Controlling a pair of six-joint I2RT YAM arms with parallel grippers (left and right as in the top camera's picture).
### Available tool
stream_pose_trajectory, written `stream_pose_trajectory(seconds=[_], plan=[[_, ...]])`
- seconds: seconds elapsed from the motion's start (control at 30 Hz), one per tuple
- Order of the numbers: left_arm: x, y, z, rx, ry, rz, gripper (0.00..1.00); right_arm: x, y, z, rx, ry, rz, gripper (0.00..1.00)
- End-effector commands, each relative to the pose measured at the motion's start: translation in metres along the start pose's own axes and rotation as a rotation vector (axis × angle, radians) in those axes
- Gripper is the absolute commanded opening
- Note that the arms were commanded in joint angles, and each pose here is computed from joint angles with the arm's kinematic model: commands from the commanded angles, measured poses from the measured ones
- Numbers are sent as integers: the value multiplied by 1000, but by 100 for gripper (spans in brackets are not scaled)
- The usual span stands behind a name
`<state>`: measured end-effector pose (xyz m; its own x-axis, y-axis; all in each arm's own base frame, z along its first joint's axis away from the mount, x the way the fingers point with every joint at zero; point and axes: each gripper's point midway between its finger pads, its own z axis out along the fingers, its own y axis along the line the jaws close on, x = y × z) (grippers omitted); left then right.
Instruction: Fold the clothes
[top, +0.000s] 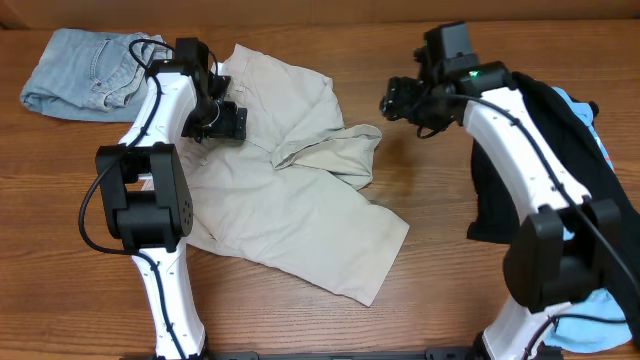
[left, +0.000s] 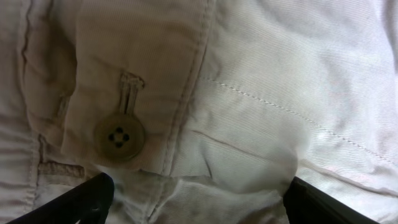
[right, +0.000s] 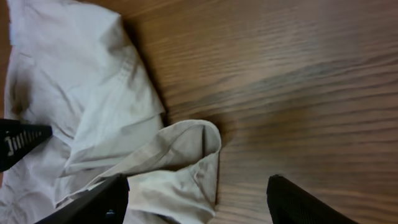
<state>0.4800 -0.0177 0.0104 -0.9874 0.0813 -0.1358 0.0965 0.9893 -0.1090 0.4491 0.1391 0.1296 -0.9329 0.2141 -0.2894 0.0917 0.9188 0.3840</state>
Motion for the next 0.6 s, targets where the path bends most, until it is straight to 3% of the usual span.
stream_pose_trajectory(seconds=[0.0,0.33,0.5,0.57], plan=[[2,-2,17,5,22,28,89,27,-2,45,-71,147,28,73],[2,-2,17,4,21,28,89,53,-19,86,-18,226,57,49],[1,-2,17,4,18,29,89,52,-22,92,-20,203,49,48],[0,-2,17,4,15,29,89,49,-21,93,-27,189,44,42]])
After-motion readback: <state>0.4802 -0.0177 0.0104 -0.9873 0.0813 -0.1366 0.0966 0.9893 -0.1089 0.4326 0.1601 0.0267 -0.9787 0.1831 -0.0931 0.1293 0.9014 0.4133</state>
